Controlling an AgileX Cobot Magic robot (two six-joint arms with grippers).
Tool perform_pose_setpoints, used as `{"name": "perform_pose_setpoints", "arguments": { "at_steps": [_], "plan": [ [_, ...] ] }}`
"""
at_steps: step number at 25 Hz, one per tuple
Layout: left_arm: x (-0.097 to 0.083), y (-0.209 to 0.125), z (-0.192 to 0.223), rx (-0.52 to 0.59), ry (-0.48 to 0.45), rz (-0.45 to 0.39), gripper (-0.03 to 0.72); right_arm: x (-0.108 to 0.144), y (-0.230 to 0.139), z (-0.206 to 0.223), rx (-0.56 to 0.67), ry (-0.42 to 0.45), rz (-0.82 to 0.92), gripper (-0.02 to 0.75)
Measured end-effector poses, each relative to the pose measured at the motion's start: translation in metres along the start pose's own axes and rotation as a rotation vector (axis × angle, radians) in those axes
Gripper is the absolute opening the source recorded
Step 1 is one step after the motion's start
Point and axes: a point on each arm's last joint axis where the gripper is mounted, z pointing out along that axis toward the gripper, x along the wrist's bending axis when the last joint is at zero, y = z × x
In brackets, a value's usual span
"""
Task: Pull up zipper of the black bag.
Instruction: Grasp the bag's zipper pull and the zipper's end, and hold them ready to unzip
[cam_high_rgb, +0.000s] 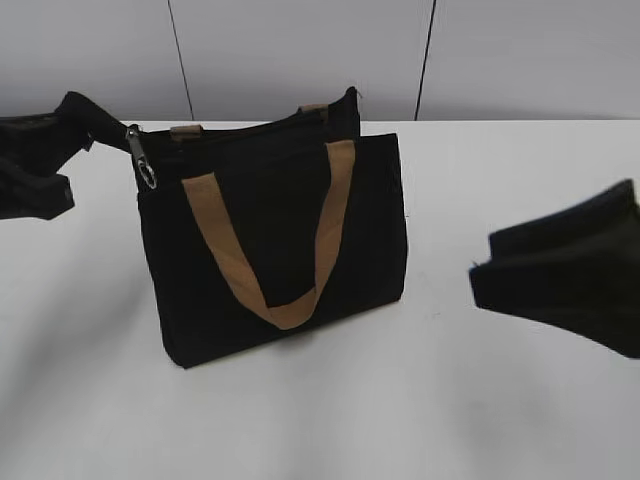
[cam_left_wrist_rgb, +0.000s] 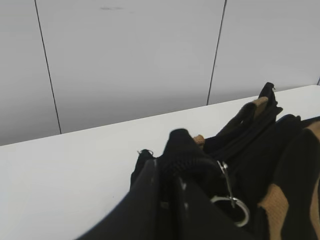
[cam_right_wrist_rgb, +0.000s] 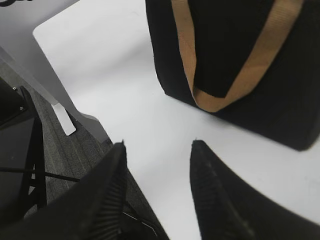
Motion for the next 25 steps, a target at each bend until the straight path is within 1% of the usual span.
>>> {"name": "perform_pose_setpoints", "arguments": {
  "at_steps": [2, 5, 11, 15, 19, 22, 25],
  "plan": [
    [0.0, 0.0, 0.0, 0.0, -0.001, 0.001, 0.022, -0.009, 0.009, 0.016, -0.004, 0.025, -0.04, 0.33],
    [0.0, 0.001, 0.0, -0.008, -0.001, 0.002, 0.022, -0.018, 0.028, 0.042, 0.009, 0.09, -0.1, 0.33],
    [0.0, 0.005, 0.0, -0.053, 0.0, 0.0, 0.022, -0.031, 0.061, 0.098, 0.043, 0.18, -0.245, 0.33],
    [0.0, 0.006, 0.0, -0.065, 0.0, -0.001, 0.021, -0.031, 0.082, 0.135, 0.05, 0.239, -0.295, 0.33],
    [0.0, 0.007, 0.0, -0.08, 0.001, -0.001, 0.021, -0.025, 0.101, 0.173, 0.044, 0.294, -0.34, 0.33],
    [0.0, 0.008, 0.0, -0.089, 0.001, -0.001, 0.021, -0.022, 0.108, 0.194, 0.041, 0.309, -0.359, 0.33],
    [0.0, 0.008, 0.0, -0.093, 0.001, -0.001, 0.021, -0.023, 0.106, 0.215, 0.055, 0.311, -0.363, 0.33]
  ]
}}
